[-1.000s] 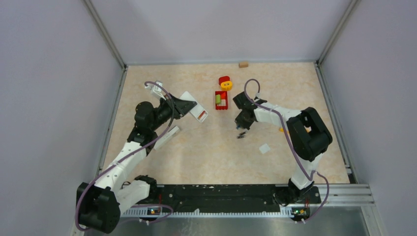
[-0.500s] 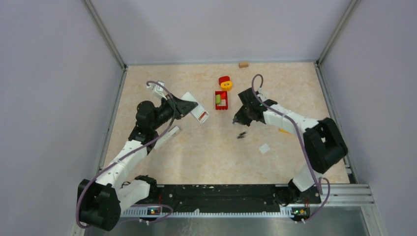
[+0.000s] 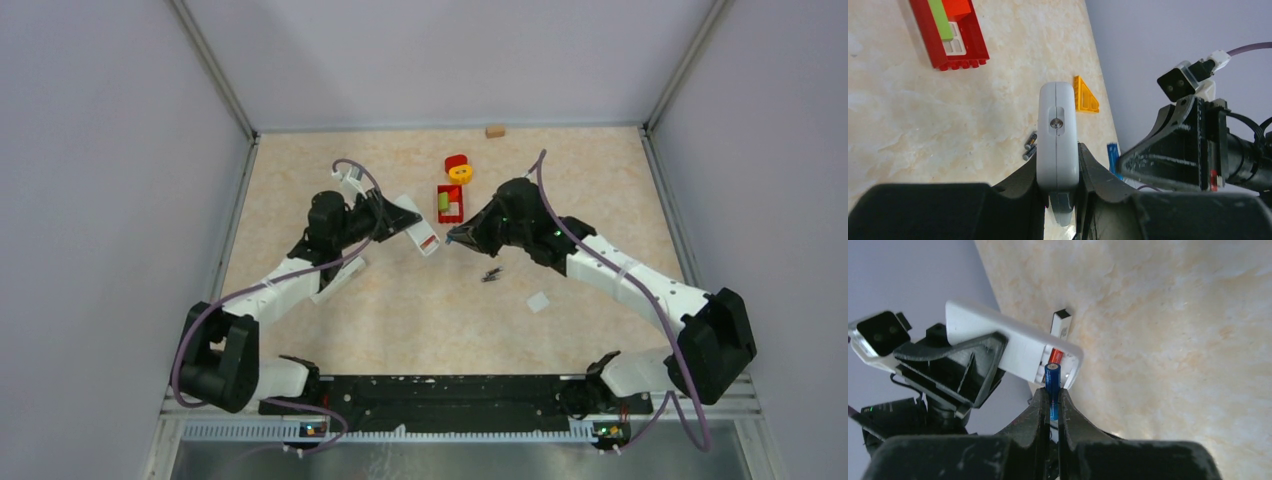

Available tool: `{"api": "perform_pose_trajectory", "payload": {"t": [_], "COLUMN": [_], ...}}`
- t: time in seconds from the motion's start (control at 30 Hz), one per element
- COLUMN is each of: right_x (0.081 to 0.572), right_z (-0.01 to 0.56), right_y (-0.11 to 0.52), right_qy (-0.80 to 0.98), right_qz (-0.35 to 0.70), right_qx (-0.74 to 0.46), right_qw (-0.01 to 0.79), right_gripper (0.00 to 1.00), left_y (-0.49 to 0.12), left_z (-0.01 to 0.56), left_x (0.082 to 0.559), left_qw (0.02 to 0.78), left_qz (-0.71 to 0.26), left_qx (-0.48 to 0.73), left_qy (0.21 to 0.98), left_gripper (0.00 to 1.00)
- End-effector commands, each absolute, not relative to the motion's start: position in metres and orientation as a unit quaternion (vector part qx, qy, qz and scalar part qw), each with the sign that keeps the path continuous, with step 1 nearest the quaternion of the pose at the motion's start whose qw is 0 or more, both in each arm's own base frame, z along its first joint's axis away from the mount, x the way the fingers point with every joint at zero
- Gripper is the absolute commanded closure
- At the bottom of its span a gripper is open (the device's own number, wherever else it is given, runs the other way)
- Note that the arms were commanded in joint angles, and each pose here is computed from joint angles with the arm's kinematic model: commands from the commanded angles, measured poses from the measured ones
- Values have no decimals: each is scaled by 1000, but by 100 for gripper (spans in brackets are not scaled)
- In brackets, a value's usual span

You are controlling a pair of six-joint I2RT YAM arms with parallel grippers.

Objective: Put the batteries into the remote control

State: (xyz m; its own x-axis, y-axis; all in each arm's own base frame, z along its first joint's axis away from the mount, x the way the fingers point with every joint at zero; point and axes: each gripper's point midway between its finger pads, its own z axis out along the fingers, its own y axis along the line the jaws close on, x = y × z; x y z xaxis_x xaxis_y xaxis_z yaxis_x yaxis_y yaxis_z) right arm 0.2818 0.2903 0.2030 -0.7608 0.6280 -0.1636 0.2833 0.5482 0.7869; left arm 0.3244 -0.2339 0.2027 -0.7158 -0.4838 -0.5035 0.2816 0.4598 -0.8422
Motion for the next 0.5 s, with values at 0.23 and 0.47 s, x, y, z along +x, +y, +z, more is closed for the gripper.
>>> {"api": "perform_pose_trajectory", "payload": {"t": [0.23, 0.47], "right_x": [274, 275], "right_z": [260, 306], "right_y": [339, 329], "right_qy": [813, 752], "right_qz": [500, 475], "right_qx": [184, -71], "right_qw": [234, 451], "right_gripper": [100, 100], "left_y": [-244, -246], "left_z": [250, 253], "left_x": [332, 320], "left_qw": [416, 395], "left_qz": [-544, -554], "left_qx": [-36, -29], "left_qy": [728, 733], "left_gripper": [100, 100]}}
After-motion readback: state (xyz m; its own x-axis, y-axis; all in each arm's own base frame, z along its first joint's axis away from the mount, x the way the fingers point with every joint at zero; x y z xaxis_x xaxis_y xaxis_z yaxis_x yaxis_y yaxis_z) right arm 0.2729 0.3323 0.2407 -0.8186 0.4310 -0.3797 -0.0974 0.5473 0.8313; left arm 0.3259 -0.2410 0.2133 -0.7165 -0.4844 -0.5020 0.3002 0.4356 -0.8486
